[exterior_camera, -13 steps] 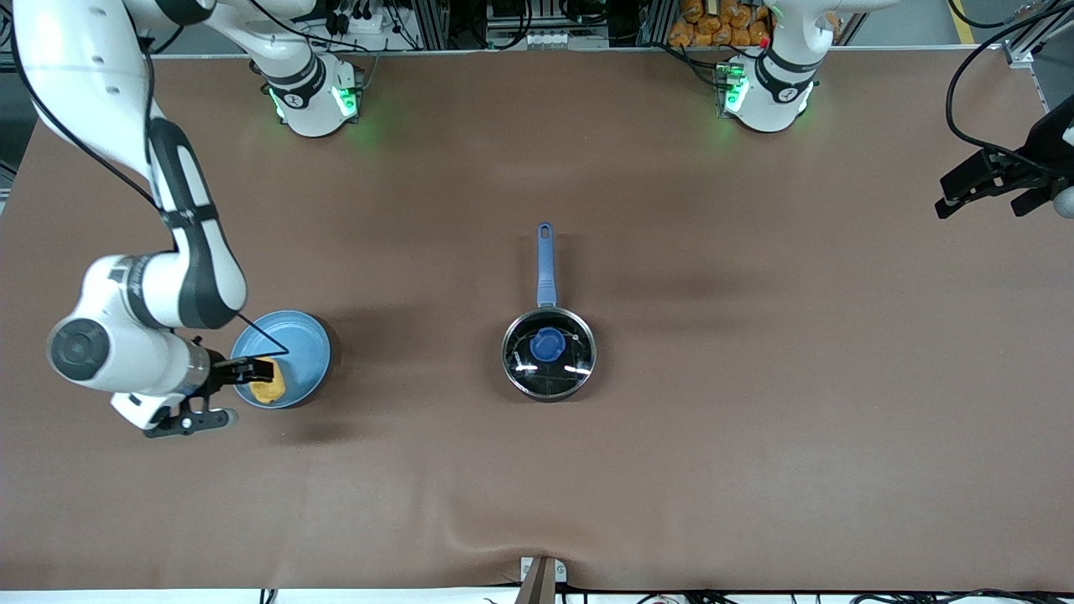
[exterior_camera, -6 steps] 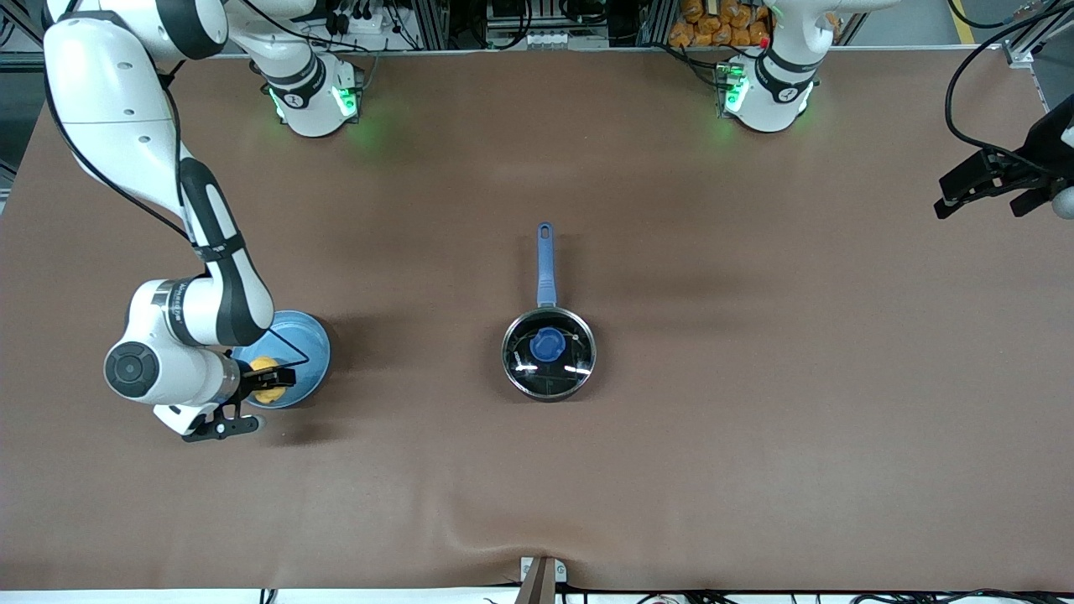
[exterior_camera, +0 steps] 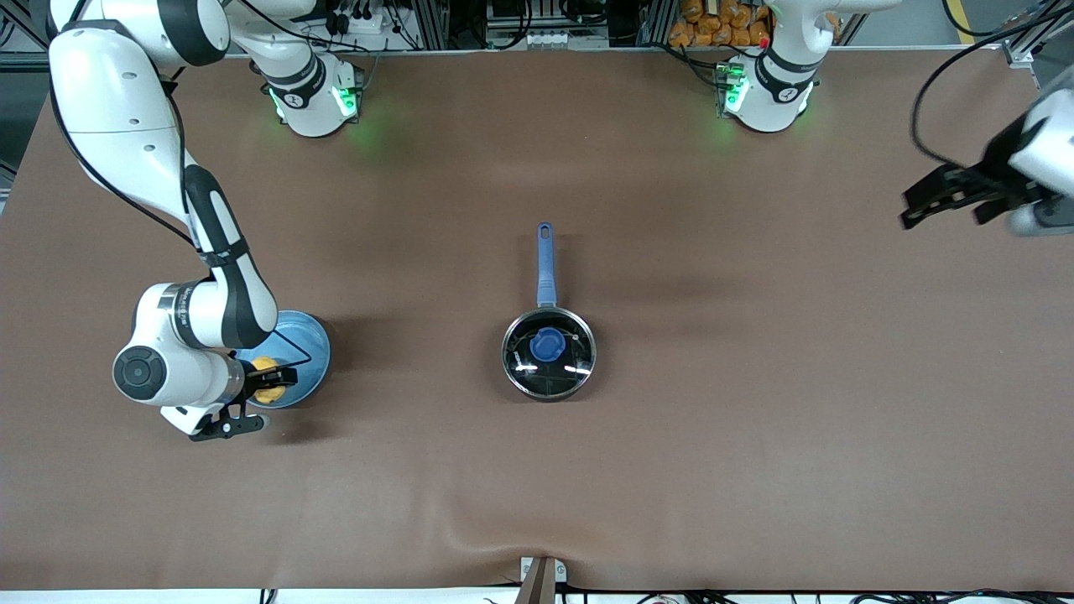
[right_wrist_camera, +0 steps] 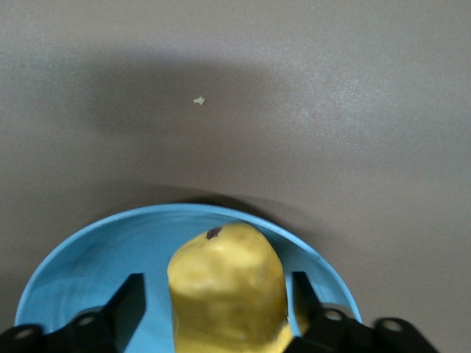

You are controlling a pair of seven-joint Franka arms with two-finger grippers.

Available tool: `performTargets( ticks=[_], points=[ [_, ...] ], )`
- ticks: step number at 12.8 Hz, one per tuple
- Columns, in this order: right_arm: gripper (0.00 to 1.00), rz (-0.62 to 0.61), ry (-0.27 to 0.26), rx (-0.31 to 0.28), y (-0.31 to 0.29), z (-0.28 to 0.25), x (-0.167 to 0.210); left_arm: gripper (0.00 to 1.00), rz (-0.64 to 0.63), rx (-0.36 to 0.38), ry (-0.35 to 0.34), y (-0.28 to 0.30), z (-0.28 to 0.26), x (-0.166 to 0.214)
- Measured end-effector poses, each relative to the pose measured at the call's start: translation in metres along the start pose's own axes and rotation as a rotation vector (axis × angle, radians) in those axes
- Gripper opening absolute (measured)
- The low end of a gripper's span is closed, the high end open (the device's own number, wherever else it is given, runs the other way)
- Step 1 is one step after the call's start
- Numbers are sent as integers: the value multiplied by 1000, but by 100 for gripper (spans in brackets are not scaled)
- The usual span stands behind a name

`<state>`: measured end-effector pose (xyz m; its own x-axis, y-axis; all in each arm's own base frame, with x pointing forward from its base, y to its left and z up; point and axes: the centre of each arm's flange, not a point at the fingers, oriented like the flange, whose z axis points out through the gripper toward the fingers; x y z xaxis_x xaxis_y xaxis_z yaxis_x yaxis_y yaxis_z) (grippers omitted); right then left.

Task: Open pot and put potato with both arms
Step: 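Reach the left gripper to the glass lid's blue knob on the saucepan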

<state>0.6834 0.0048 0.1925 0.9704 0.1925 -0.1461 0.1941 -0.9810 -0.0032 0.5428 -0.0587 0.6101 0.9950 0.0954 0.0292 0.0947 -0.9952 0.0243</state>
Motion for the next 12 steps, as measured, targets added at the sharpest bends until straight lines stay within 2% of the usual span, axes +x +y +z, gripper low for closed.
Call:
performTargets(
  ticks=[1,2,8,12],
  points=[
    [67,-10,0,0,1,0,0,100,-10,-5,2,21,8,2],
    [59,-18,3,-1,2,-1,0,100,-18,-16,4,42,16,3],
    [59,-20,22,-7,13,-11,3,100,-134,-89,-28,166,66,18],
    [59,-24,62,-13,12,-43,7,100,-173,-104,-31,257,109,2]
  ],
)
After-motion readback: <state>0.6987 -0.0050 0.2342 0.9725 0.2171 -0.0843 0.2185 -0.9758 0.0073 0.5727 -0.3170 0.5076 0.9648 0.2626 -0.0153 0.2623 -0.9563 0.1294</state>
